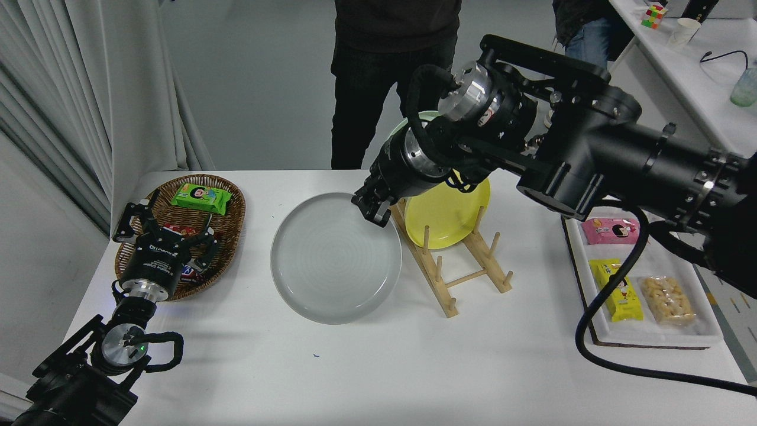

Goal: Place the plate on the table

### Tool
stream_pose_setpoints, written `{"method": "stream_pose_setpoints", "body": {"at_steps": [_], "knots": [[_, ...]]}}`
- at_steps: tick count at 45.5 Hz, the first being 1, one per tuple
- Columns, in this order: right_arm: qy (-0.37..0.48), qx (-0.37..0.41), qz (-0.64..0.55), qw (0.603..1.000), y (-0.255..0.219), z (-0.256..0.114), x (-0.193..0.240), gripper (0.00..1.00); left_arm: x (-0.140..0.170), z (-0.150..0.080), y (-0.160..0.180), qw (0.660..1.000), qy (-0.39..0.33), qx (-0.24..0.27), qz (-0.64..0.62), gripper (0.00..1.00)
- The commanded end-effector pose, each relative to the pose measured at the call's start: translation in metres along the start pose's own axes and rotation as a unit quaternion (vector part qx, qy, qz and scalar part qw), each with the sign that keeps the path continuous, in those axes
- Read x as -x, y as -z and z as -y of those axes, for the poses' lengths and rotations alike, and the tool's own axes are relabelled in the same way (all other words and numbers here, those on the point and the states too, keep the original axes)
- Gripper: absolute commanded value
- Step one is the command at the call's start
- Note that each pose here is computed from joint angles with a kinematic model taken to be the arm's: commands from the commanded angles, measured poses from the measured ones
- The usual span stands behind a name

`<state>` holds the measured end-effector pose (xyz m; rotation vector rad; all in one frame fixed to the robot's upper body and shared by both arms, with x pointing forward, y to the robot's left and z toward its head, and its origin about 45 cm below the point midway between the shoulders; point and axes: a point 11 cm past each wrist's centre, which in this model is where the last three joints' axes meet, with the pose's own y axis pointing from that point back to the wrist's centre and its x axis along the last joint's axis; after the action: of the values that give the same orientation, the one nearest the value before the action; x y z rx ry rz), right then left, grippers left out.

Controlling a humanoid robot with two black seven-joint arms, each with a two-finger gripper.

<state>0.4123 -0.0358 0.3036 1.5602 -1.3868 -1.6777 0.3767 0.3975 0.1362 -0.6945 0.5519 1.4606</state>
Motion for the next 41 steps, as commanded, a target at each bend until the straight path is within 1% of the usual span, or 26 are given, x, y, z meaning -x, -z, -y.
{"method": "stream_pose_setpoints", "body": {"at_steps": [1, 20, 29, 41], "knots": [[-0.018, 0.014, 0.054, 0.998, -0.002, 0.037, -0.027, 0.00, 0.000, 0.000, 0.000, 1.000, 0.000, 0.000, 0.000, 0.98], [-0.035, 0.045, 0.132, 0.990, -0.005, 0.068, -0.073, 0.00, 0.000, 0.000, 0.000, 1.000, 0.000, 0.000, 0.000, 0.98], [-0.046, 0.056, 0.141, 0.987, -0.013, 0.078, -0.087, 0.00, 0.000, 0.000, 0.000, 1.000, 0.001, 0.000, -0.001, 0.98], [-0.061, 0.050, 0.140, 0.987, -0.017, 0.088, -0.103, 0.00, 0.000, 0.000, 0.000, 1.000, 0.000, 0.000, 0.000, 0.98]]}}
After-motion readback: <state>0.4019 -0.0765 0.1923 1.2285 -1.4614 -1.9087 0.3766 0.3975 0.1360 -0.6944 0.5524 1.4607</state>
